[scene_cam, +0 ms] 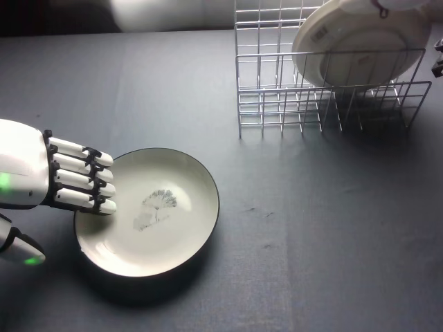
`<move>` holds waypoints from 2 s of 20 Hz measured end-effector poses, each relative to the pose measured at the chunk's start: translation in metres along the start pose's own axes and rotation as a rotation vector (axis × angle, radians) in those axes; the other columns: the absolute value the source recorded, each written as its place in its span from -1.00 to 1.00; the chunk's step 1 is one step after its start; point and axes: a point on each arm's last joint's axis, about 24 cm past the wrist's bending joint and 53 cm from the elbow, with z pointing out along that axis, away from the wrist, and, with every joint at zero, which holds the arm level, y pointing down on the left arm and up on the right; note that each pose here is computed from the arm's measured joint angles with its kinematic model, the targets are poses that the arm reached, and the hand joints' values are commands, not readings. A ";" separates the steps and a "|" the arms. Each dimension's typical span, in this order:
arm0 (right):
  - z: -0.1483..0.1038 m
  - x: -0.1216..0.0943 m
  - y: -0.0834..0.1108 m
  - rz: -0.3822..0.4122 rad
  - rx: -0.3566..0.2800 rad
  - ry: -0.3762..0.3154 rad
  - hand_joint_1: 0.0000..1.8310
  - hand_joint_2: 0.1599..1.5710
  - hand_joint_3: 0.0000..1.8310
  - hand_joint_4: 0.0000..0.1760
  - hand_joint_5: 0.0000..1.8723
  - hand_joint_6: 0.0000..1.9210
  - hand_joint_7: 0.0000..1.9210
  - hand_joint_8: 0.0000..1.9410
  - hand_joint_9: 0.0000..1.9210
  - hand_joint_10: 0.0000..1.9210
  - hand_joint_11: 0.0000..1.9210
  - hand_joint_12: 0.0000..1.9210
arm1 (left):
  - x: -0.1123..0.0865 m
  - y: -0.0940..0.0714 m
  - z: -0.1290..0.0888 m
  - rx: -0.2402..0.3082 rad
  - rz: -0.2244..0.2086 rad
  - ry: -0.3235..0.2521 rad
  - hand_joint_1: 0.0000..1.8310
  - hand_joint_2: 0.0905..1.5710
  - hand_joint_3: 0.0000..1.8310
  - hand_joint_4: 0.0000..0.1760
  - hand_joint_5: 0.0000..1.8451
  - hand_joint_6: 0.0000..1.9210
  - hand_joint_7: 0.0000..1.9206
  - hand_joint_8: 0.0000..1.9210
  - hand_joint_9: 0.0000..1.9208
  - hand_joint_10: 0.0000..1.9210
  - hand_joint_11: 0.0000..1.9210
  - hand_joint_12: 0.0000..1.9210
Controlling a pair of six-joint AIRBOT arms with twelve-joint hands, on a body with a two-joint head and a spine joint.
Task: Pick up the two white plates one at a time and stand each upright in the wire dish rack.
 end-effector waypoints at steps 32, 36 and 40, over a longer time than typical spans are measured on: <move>-0.061 0.175 0.048 -0.581 -0.389 0.421 0.81 0.36 -0.99 -1.00 -0.95 -1.00 -1.00 -1.00 -1.00 -1.00 -1.00 -0.68 | 0.008 -0.017 0.006 0.056 -0.072 0.007 -0.96 0.66 -1.00 -1.00 -0.86 -1.00 -0.86 -1.00 -0.88 -0.99 -1.00 -0.69; -0.062 0.175 0.050 -0.581 -0.396 0.419 0.83 0.40 -0.99 -1.00 -0.91 -1.00 -1.00 -1.00 -1.00 -1.00 -1.00 -0.73 | -0.015 -0.015 0.002 0.054 -0.050 -0.045 -0.96 0.67 -1.00 -1.00 -0.88 -1.00 -0.88 -1.00 -0.90 -1.00 -1.00 -0.72; -0.063 0.175 0.052 -0.579 -0.407 0.416 0.82 0.40 -1.00 -1.00 -0.93 -1.00 -1.00 -1.00 -1.00 -1.00 -1.00 -0.81 | -0.020 0.001 -0.003 0.003 -0.039 -0.064 -0.96 0.65 -1.00 -1.00 -0.83 -0.99 -0.84 -0.99 -0.87 -0.99 -1.00 -0.64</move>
